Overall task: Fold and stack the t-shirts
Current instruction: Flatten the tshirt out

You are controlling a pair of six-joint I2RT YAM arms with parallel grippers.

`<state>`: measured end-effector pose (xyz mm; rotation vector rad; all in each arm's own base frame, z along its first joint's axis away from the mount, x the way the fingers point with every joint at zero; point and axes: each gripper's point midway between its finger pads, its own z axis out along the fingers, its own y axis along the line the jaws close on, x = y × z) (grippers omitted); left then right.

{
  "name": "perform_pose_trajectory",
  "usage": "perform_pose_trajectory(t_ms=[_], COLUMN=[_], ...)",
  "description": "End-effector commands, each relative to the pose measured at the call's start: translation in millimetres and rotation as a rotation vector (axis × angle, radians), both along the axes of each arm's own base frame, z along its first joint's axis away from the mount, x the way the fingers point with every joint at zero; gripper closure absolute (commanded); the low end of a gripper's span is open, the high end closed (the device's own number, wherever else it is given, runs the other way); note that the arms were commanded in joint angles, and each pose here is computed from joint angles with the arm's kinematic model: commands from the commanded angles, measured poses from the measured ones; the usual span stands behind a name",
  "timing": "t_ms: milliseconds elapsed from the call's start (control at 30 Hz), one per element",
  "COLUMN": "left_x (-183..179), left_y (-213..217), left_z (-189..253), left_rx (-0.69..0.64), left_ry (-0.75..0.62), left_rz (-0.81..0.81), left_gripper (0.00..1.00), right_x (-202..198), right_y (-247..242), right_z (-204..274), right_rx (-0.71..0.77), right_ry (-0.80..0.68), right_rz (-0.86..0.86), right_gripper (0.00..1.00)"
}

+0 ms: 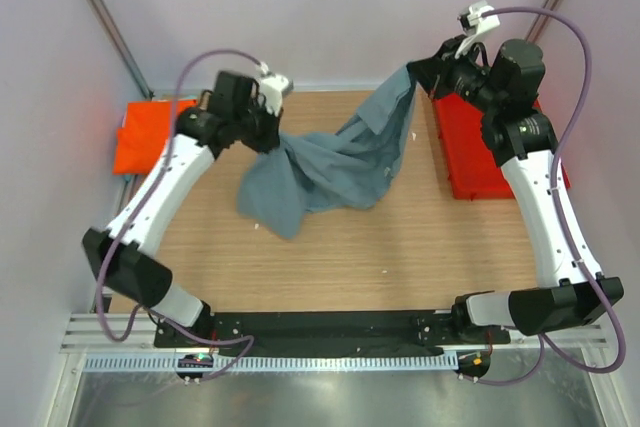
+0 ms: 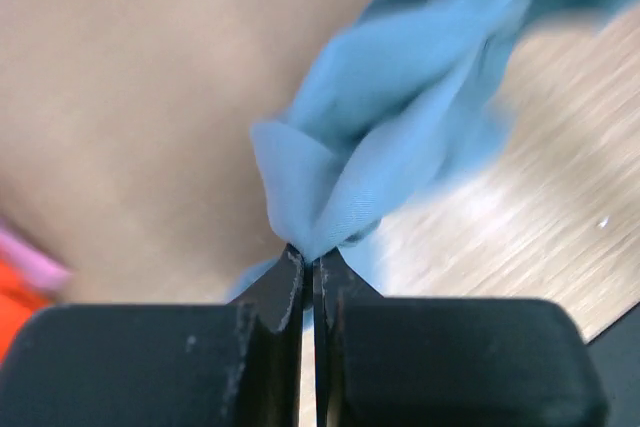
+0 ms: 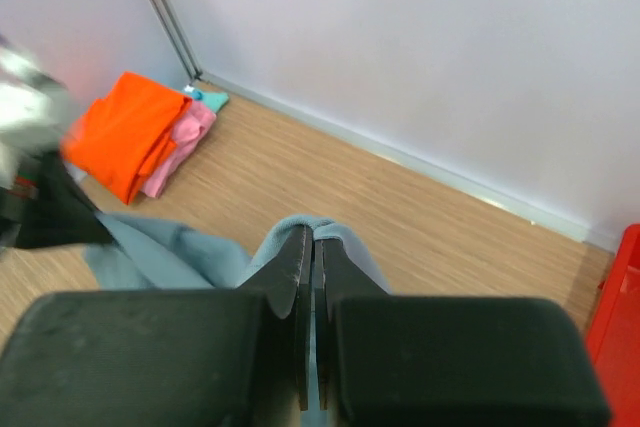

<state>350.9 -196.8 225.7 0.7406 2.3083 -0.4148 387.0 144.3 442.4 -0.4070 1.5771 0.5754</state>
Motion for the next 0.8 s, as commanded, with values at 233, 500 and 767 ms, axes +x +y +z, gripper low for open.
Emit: perform_pose_trajectory(t_ms=[233, 500, 767], left_x=[-109.3, -125.1, 0.2], left_y=[-24.0, -13.7, -14.4], left_z=[34.1, 31.8, 37.8], left_rx=[0.052, 0.039, 0.245], left_ry=[0.099, 0.063, -0.277], left_rz=[-0.23, -0.211, -0.043], left_gripper=[0.88, 0.2, 0.08], right_x=[0.3, -4.8, -5.1], right_y=[-4.4, -8.8, -19.0], right_z=[4.1, -26.8, -60.1], right_rx=[0.02, -0.012, -0.067], right_ry=[-0.029, 0.024, 0.1], right_rz=[-0.023, -0.042, -0.092], right_gripper=[0.99, 0.98, 0.99])
